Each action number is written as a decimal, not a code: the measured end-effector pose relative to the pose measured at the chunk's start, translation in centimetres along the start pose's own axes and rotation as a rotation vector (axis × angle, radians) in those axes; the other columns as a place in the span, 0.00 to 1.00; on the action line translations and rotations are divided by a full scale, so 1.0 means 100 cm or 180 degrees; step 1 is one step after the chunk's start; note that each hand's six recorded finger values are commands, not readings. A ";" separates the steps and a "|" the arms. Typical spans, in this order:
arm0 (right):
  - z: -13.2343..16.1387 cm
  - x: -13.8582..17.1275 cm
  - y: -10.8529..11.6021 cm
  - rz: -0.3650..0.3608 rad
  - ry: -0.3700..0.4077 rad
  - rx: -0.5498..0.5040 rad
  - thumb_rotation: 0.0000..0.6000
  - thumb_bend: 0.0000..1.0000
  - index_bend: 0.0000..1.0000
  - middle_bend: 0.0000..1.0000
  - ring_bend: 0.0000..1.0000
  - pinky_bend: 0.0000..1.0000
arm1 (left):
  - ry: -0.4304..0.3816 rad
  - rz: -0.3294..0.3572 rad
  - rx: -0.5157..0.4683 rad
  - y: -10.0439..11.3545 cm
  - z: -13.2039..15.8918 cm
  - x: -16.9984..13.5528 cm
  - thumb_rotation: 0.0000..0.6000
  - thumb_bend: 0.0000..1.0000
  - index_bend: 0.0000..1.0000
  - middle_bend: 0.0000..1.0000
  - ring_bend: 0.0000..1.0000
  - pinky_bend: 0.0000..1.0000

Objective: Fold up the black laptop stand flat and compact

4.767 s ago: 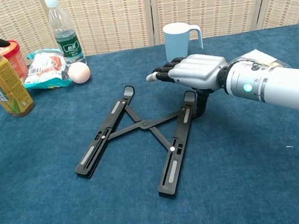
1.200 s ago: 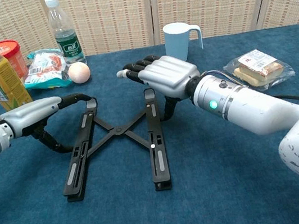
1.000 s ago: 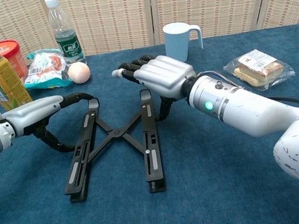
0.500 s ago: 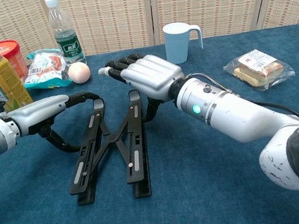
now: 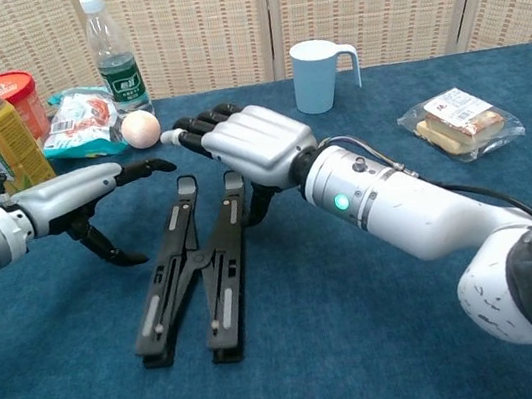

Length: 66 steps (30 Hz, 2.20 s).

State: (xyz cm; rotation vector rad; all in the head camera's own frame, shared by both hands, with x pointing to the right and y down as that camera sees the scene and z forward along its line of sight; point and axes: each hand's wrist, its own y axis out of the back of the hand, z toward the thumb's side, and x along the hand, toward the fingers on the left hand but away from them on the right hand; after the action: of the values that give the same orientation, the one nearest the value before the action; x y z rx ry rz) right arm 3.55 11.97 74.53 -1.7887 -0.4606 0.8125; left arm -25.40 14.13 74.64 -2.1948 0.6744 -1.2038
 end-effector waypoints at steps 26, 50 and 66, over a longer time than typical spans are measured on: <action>0.031 0.026 0.043 0.1430 0.1563 0.0273 1.00 0.00 0.00 0.00 0.00 0.00 | 0.0559 0.0462 0.0031 0.052 -0.051 -0.068 1.00 0.15 0.00 0.00 0.00 0.00; 0.057 -0.004 0.013 0.1596 0.1889 0.0669 1.00 0.00 0.00 0.00 0.00 0.00 | 0.0717 0.0569 -0.0120 0.052 -0.071 -0.076 1.00 0.15 0.00 0.00 0.00 0.00; 0.062 -0.018 0.009 0.1545 0.1915 0.0666 1.00 0.07 0.00 0.12 0.00 0.00 | 0.0719 0.0592 -0.0164 0.051 -0.075 -0.078 1.00 0.15 0.00 0.00 0.00 0.00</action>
State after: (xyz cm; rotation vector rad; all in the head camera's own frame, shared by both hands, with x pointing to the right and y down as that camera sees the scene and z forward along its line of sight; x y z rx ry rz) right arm -2.18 14.59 72.99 -1.8563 0.4513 0.5688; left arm -36.38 13.85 70.03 -2.0021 0.9887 -1.3601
